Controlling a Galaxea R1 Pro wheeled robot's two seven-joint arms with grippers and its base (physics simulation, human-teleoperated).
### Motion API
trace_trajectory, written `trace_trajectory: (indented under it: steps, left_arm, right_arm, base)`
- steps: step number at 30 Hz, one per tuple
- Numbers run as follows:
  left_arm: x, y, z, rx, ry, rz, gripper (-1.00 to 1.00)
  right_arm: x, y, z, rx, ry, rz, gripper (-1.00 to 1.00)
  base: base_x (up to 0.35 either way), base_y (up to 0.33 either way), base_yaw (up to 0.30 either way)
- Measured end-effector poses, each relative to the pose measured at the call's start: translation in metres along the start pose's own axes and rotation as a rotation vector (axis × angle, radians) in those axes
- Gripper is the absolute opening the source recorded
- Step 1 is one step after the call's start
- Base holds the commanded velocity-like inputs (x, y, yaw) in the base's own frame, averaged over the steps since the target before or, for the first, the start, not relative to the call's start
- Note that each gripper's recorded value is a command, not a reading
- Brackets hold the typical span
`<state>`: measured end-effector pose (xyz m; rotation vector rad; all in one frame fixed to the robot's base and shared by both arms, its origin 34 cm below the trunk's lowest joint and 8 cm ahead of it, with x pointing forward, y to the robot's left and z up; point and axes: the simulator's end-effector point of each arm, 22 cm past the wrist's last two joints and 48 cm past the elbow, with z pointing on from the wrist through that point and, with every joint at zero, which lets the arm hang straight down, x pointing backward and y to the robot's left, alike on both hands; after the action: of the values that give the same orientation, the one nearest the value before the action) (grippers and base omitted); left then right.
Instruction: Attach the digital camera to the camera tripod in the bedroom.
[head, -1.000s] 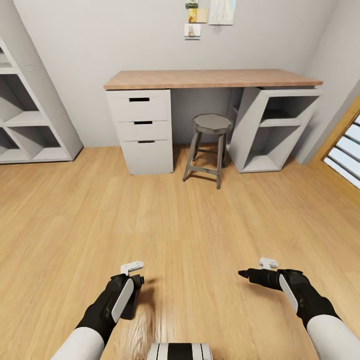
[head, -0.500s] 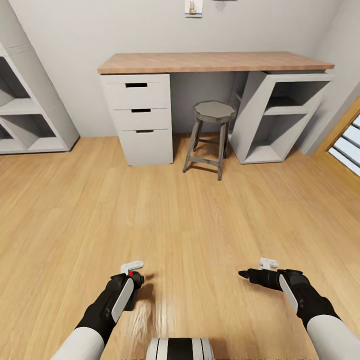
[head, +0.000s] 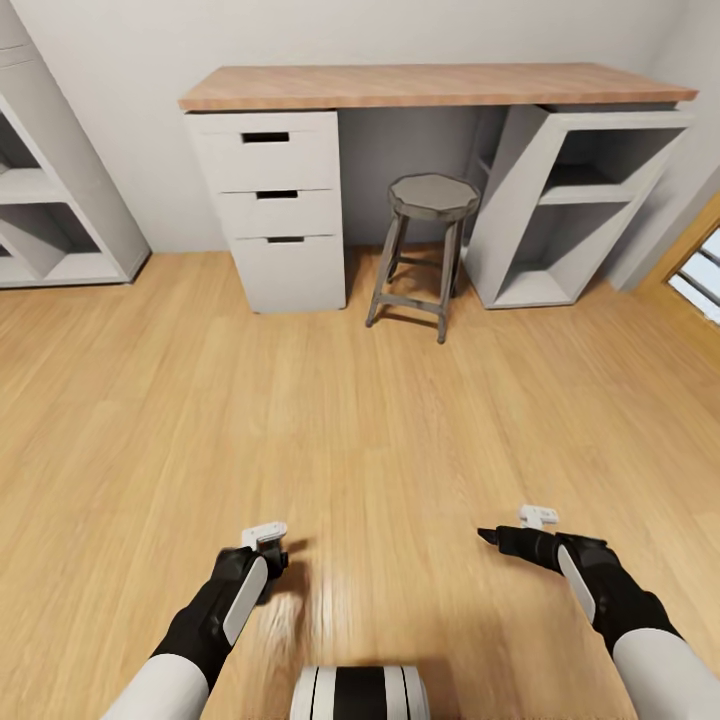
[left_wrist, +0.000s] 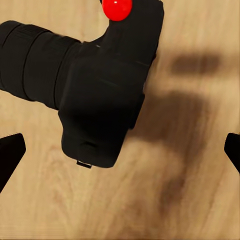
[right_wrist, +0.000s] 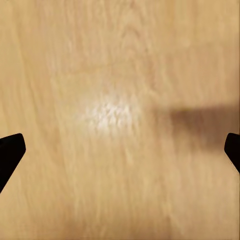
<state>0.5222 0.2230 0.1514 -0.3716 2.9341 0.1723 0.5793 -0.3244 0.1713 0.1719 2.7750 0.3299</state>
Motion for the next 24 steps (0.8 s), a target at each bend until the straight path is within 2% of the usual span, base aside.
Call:
trace_trajectory:
  steps: [6,11,12,14,24]
  left_arm:
    - [0.010,0.002,0.010,-0.010,0.022,0.006,1.00]
    - [0.018,0.004,0.018,-0.017,0.039,0.009,1.00]
    - [0.020,0.005,0.020,-0.019,0.042,0.010,1.00]
    - [0.022,0.008,0.022,-0.023,0.046,0.011,1.00]
    - [0.023,0.010,0.023,-0.026,0.050,0.010,1.00]
  right_arm:
    - [-0.015,0.010,0.013,0.030,-0.084,-0.036,1.00]
    - [-0.019,-0.007,0.020,0.119,-0.136,-0.047,1.00]
    - [-0.021,-0.016,0.020,0.166,-0.155,-0.047,1.00]
    - [-0.021,-0.021,0.021,0.188,-0.161,-0.045,1.00]
    - [-0.019,-0.010,0.025,0.191,-0.168,-0.038,1.00]
  base:
    - [0.000,0.000,0.000]
    - [0.000,0.000,0.000]
    - [0.000,0.000,0.000]
    - [0.000,0.000,0.000]
    - [0.000,0.000,0.000]
